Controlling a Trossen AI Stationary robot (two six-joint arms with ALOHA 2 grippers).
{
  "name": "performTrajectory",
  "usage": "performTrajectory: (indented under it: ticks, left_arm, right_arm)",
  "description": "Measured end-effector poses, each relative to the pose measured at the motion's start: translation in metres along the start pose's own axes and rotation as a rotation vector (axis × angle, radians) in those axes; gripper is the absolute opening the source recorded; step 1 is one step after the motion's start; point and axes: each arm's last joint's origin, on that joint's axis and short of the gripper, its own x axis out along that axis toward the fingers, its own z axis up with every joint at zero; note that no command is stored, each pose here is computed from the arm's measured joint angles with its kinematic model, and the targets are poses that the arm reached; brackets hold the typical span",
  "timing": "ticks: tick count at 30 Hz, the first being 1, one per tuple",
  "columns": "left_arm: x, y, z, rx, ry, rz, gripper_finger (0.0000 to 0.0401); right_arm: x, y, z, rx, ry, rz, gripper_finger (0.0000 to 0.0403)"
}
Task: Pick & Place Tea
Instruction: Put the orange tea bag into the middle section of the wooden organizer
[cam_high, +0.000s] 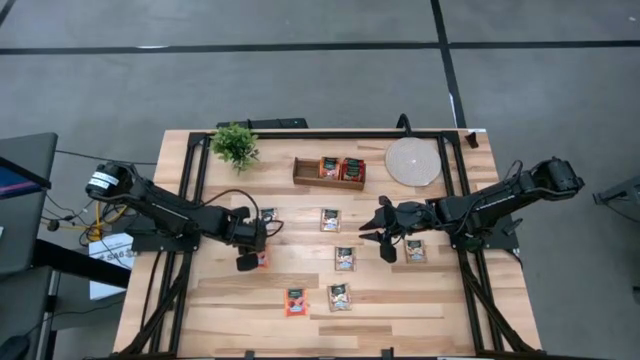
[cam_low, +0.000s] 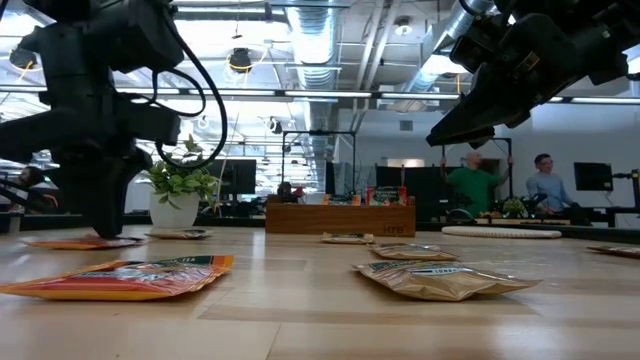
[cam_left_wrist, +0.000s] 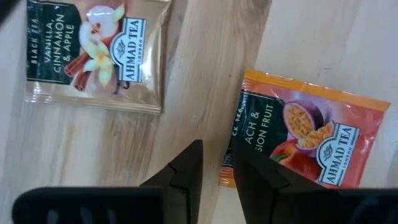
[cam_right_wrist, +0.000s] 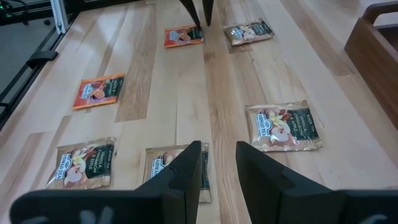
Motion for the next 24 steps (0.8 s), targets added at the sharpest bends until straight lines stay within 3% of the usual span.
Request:
performTrajectory:
  ticks: [17, 24]
  left_arm:
    - [0.015, -0.003, -0.001, 0.03, 0.086, 0.008, 0.0077]
    - [0.014, -0.002, -0.002, 0.032, 0.082, 0.011, 0.0031]
  right_arm:
    - [0.0, 0.0, 0.0, 0.0, 0.0, 0.001, 0.0092]
    - [0.0, 0.0, 0.0, 0.0, 0.001, 0.001, 0.0092]
